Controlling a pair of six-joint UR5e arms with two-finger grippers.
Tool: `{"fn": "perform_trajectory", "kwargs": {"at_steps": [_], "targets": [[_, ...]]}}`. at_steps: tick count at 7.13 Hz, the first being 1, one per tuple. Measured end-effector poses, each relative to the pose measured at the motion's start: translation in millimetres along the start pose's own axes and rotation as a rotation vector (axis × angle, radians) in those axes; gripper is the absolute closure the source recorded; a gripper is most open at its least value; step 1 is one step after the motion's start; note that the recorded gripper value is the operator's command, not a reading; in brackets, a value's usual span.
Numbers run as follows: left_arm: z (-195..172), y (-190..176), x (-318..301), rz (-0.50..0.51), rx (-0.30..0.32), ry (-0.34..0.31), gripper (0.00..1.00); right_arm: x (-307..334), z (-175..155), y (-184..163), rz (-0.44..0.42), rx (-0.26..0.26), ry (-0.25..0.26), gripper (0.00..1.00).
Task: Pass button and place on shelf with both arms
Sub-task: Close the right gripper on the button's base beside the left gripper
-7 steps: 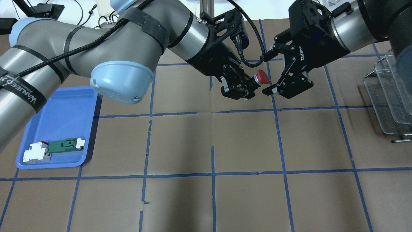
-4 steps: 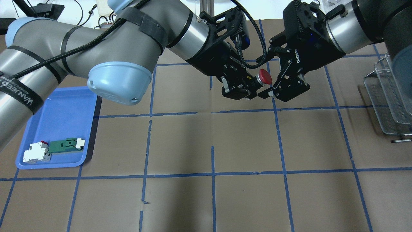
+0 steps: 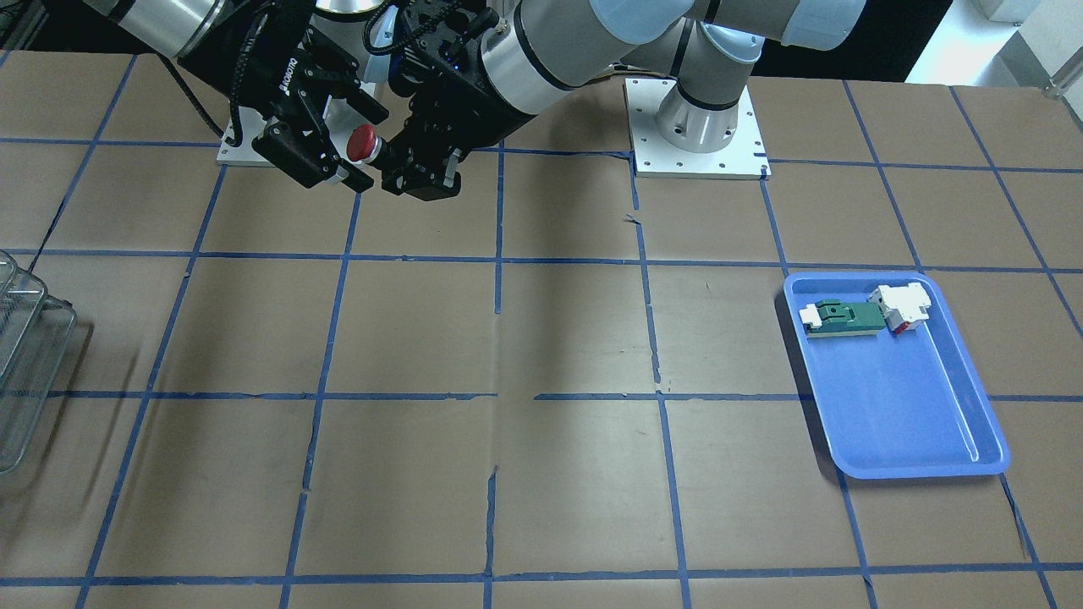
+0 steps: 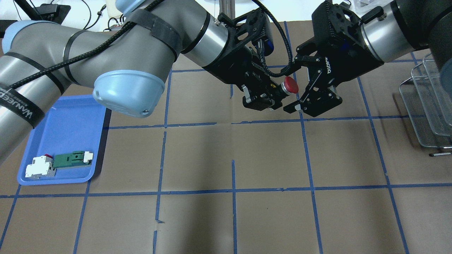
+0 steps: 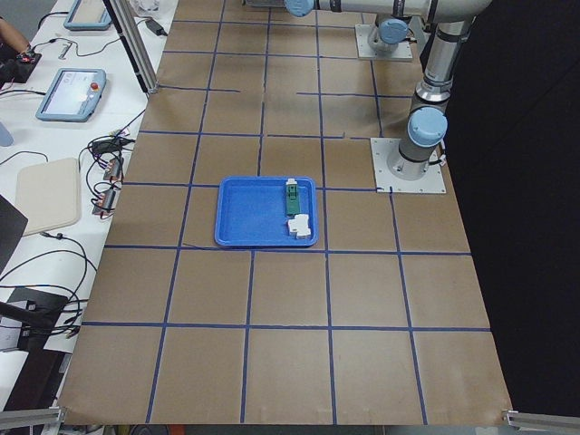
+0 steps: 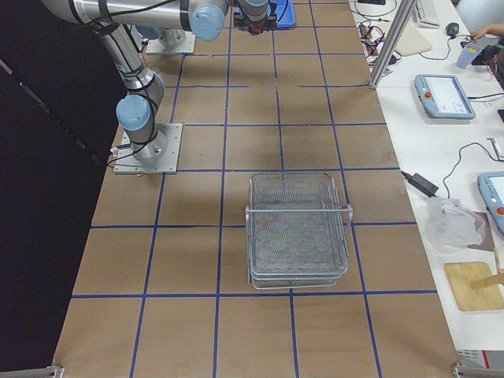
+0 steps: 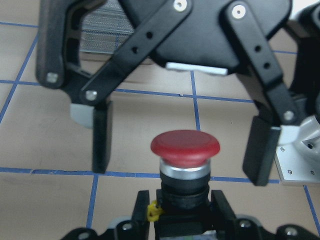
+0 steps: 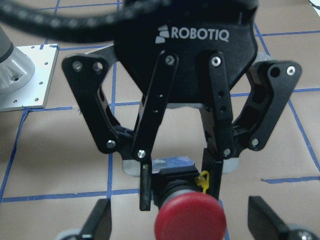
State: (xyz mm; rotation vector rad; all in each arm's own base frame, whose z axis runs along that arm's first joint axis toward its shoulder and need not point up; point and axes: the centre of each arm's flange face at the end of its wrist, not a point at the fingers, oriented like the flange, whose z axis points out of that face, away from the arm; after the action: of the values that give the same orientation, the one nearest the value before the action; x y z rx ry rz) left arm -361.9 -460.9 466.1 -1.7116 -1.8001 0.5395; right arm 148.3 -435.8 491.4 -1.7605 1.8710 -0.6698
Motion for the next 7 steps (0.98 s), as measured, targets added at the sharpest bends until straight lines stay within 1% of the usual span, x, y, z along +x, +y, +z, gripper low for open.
{"fn": "perform_trajectory", "kwargs": {"at_steps": [1, 2, 3, 4, 5, 7], "targets": [[-0.6, -0.5, 0.2, 0.001, 0.001, -0.001, 1.0, -1.4, -1.6, -1.6, -0.003, 0.001, 0.003, 0.61], [-0.8, -0.7, 0.3, 0.001, 0.001, -0.002, 1.0, -2.2, -3.1, -2.8, -0.006, -0.001, 0.005, 0.77], [-1.5, -1.1, 0.8, 0.002, 0.001, -0.002, 1.0, -2.6, -3.7, -2.9, -0.009, -0.004, 0.005, 1.0], [-2.2, -1.4, 2.3, 0.002, 0.002, -0.003, 0.42, -2.5, -3.9, -2.9, -0.016, -0.006, 0.007, 1.0], [-3.7, -1.6, 4.1, 0.001, 0.002, -0.006, 0.0, -2.0, -4.6, -3.3, -0.024, -0.009, 0.012, 1.0], [-6.9, -2.0, 8.5, -0.005, -0.002, -0.012, 0.0, -1.4, -5.0, -3.5, -0.03, -0.011, 0.016, 1.0]]}}
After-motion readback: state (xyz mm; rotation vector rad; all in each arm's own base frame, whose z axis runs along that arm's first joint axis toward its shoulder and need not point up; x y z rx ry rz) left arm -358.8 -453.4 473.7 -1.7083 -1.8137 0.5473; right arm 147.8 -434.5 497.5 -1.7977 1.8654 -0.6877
